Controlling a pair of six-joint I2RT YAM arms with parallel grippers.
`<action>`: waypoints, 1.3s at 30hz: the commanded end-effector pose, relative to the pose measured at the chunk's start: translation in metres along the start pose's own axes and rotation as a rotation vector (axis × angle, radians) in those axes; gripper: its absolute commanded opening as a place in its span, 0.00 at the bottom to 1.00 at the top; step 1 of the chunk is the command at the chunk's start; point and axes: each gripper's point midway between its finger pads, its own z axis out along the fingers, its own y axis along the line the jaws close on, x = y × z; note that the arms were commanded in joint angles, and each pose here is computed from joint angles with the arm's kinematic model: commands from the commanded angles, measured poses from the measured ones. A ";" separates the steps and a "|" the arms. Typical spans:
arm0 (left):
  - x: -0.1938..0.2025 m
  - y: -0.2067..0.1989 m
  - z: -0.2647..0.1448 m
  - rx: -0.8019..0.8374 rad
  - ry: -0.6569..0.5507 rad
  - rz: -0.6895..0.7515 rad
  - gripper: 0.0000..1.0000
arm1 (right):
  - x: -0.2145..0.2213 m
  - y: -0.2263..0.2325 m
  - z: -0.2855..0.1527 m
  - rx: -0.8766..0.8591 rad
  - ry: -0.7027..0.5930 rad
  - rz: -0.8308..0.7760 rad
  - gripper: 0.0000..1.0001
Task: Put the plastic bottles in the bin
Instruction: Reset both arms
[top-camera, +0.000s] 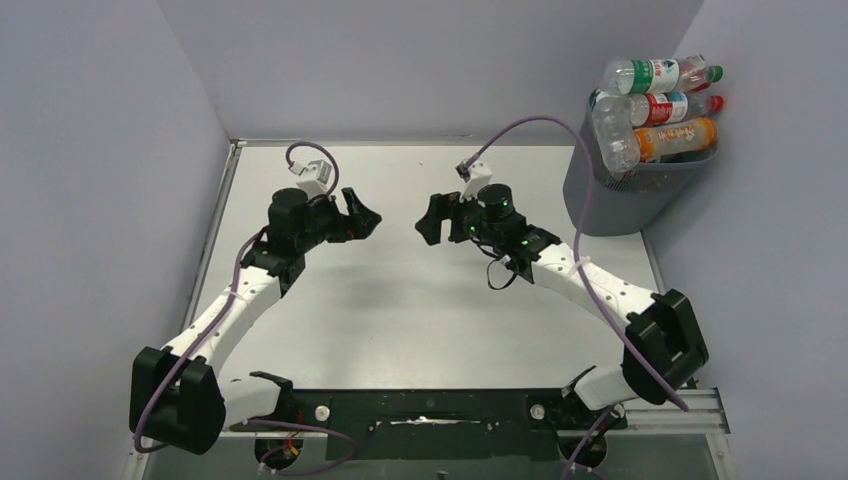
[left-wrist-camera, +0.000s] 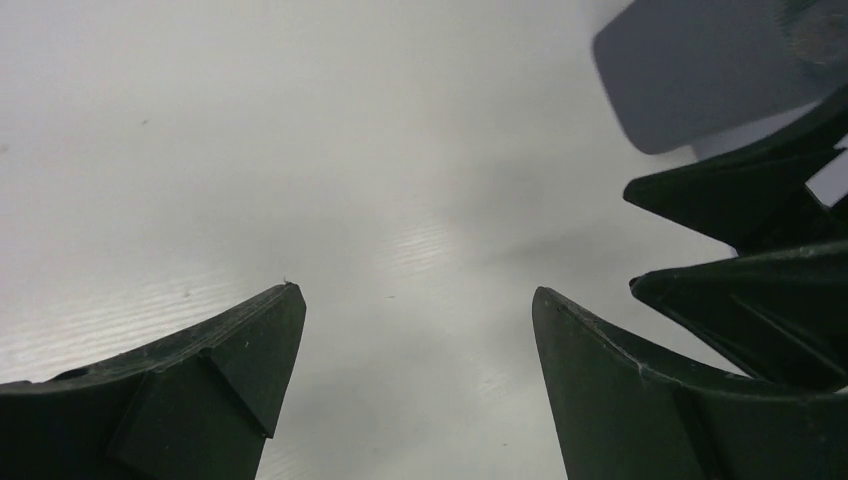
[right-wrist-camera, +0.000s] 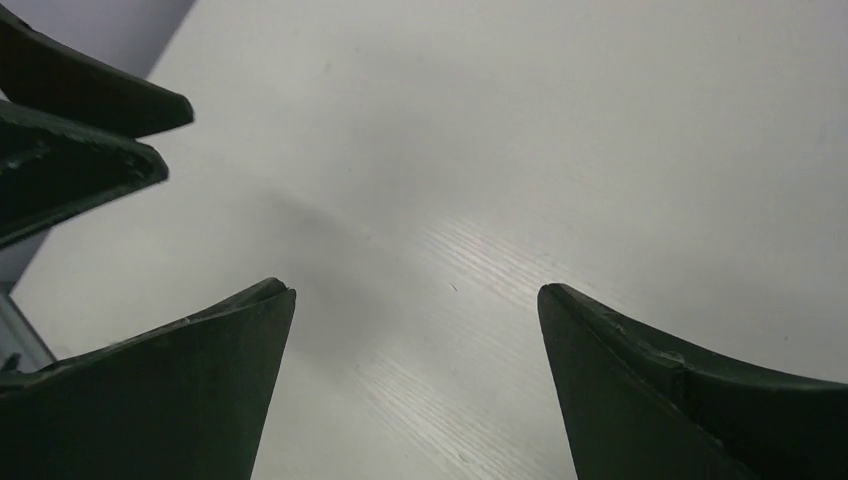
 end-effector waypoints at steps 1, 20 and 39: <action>0.009 0.054 0.008 -0.221 -0.065 -0.023 0.85 | 0.000 -0.021 0.024 0.081 -0.107 -0.081 0.98; 0.010 0.205 -0.004 -0.524 -0.242 -0.002 0.85 | 0.012 -0.285 -0.128 0.772 -0.398 0.029 0.98; -0.020 0.250 -0.028 -0.645 -0.372 0.254 0.86 | 0.019 -0.345 -0.170 1.063 -0.436 -0.129 0.98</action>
